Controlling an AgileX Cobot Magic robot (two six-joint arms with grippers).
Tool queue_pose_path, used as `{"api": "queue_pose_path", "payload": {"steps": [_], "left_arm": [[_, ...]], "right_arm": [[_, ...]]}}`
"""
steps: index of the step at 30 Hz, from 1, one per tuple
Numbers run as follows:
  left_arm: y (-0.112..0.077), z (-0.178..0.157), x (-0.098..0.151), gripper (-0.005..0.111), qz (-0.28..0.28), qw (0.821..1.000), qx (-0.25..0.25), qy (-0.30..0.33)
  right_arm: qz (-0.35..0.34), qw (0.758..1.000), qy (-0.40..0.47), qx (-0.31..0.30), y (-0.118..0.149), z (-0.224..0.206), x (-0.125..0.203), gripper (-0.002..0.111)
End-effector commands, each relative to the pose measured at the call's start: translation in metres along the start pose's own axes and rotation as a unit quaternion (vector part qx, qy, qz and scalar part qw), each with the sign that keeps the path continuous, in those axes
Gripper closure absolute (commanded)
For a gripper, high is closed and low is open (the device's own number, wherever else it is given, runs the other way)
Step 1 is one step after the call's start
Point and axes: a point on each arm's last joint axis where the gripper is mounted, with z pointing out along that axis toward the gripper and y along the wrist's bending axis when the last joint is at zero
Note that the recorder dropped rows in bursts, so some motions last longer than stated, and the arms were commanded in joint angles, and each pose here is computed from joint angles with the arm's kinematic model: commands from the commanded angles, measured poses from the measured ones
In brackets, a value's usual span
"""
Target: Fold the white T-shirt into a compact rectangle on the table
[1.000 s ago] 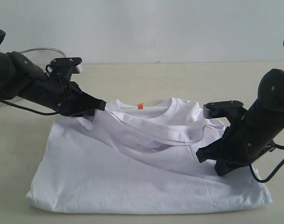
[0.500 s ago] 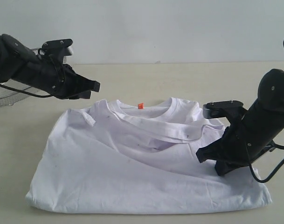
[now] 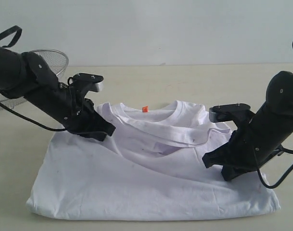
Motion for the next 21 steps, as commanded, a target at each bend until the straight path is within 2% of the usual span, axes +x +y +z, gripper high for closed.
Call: {"api": "queue_pose_path", "payload": {"steps": [1, 4, 8, 14, 17, 21], "left_arm": [[0.016, 0.001, -0.004, 0.102, -0.013, 0.997, -0.076, -0.032], [0.025, 0.000, -0.012, 0.102, -0.014, 0.992, -0.104, -0.069], [0.043, -0.007, -0.018, 0.102, -0.063, 0.982, -0.132, -0.119], [0.070, -0.025, -0.014, 0.102, -0.096, 0.976, -0.148, -0.127], [0.066, -0.039, -0.015, 0.102, -0.086, 0.979, -0.143, -0.119], [0.038, -0.049, -0.012, 0.102, -0.048, 0.992, -0.102, -0.064]], "right_arm": [[-0.005, 1.000, -0.013, 0.005, -0.001, 0.002, -0.003, 0.109], [-0.005, 1.000, -0.010, 0.004, -0.001, 0.002, -0.003, 0.109], [-0.005, 1.000, -0.007, 0.003, -0.001, 0.002, -0.002, 0.109], [-0.006, 1.000, -0.005, 0.003, -0.001, 0.002, -0.002, 0.109], [-0.010, 1.000, -0.005, 0.003, -0.001, 0.002, -0.002, 0.109], [-0.012, 1.000, -0.005, 0.001, 0.000, 0.002, -0.002, 0.109]]}}
